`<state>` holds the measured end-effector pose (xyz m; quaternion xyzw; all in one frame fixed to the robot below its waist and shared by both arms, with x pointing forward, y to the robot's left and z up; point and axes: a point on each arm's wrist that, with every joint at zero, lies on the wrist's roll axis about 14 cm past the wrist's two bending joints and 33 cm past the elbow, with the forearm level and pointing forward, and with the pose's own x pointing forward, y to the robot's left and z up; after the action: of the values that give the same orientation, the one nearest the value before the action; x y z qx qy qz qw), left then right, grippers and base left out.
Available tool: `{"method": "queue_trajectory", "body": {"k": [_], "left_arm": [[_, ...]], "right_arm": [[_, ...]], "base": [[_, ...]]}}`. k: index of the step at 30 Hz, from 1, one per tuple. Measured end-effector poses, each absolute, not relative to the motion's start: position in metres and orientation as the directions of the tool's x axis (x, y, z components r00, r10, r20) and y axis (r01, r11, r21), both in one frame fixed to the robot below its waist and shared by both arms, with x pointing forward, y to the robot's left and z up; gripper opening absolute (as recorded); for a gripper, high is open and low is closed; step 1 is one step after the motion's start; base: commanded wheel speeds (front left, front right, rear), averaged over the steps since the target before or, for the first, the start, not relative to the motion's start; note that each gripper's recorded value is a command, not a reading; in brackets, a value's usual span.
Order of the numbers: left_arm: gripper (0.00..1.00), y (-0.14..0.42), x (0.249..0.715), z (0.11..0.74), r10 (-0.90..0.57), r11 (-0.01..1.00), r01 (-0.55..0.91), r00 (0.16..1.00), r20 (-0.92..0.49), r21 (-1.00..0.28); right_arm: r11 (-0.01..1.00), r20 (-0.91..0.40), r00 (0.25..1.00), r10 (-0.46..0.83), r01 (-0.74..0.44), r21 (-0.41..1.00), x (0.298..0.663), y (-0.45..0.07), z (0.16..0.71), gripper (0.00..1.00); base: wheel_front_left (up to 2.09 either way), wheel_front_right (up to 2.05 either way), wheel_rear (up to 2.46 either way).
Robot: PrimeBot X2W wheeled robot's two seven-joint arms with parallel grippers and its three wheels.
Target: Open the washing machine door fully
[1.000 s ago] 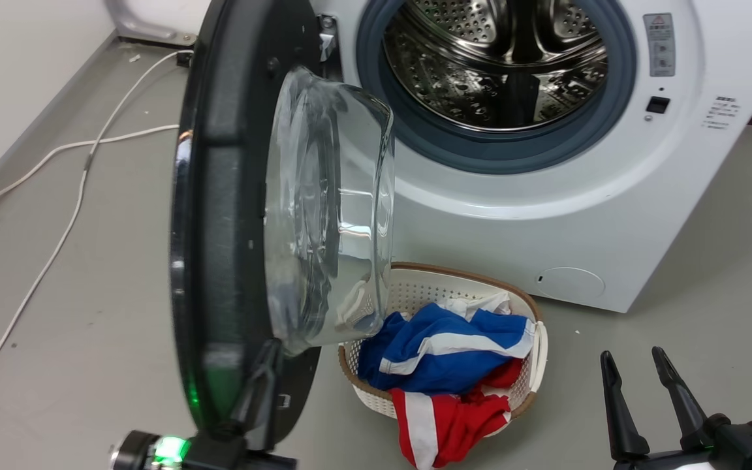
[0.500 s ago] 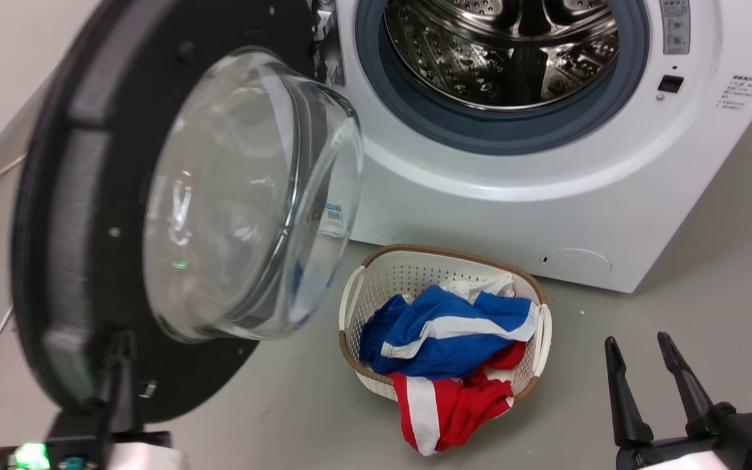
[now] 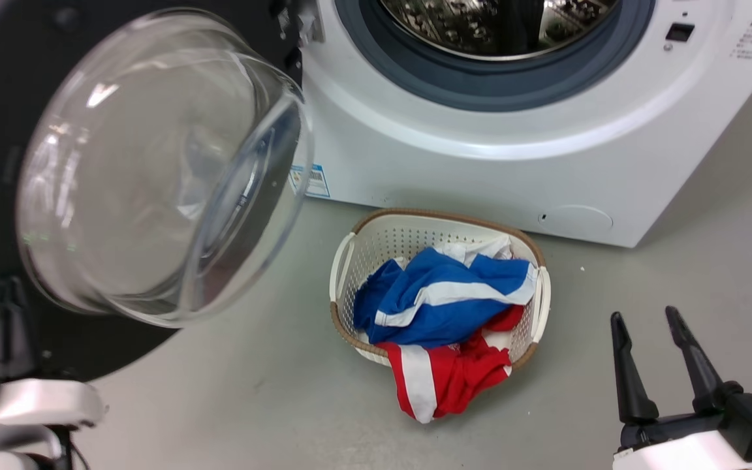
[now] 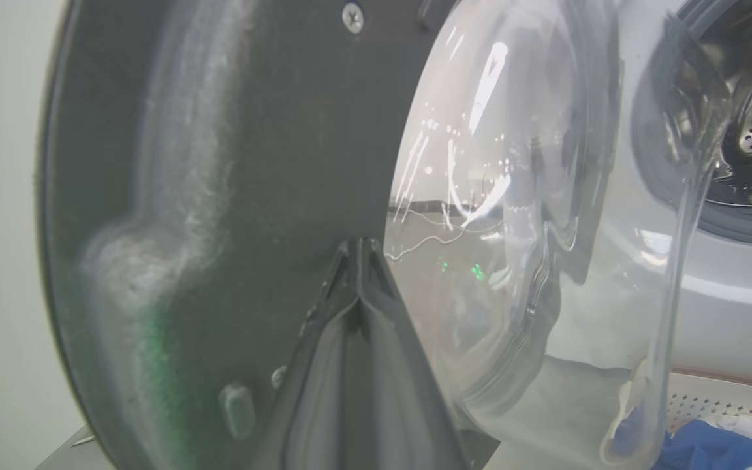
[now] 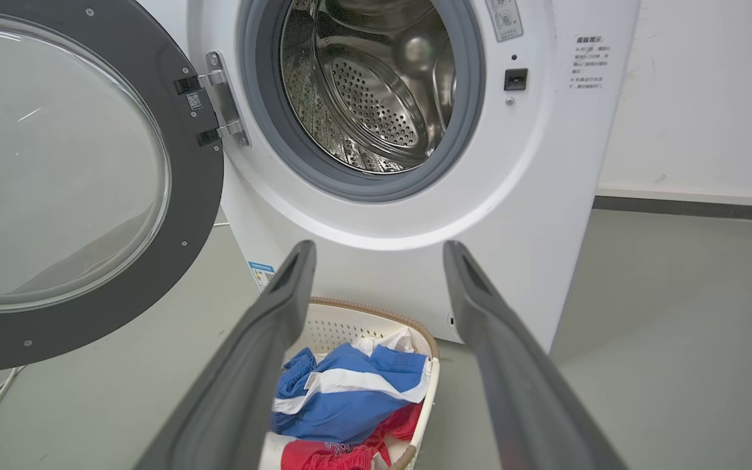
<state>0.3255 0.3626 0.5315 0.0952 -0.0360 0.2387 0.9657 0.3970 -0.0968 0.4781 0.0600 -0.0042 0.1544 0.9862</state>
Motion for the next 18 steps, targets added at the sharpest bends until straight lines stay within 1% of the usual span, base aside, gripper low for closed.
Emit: {"method": "queue_trajectory", "body": {"k": [18], "left_arm": [[0.00, 0.453, 0.354, 0.528, 0.558, 0.803, -0.557, 0.827, 0.059, 0.214]], "right_arm": [[0.960, -0.019, 0.966, 0.259, -0.255, 0.112, 0.414, -0.112, 0.457, 1.00]], "base": [[0.00, 0.00, 0.00]]}}
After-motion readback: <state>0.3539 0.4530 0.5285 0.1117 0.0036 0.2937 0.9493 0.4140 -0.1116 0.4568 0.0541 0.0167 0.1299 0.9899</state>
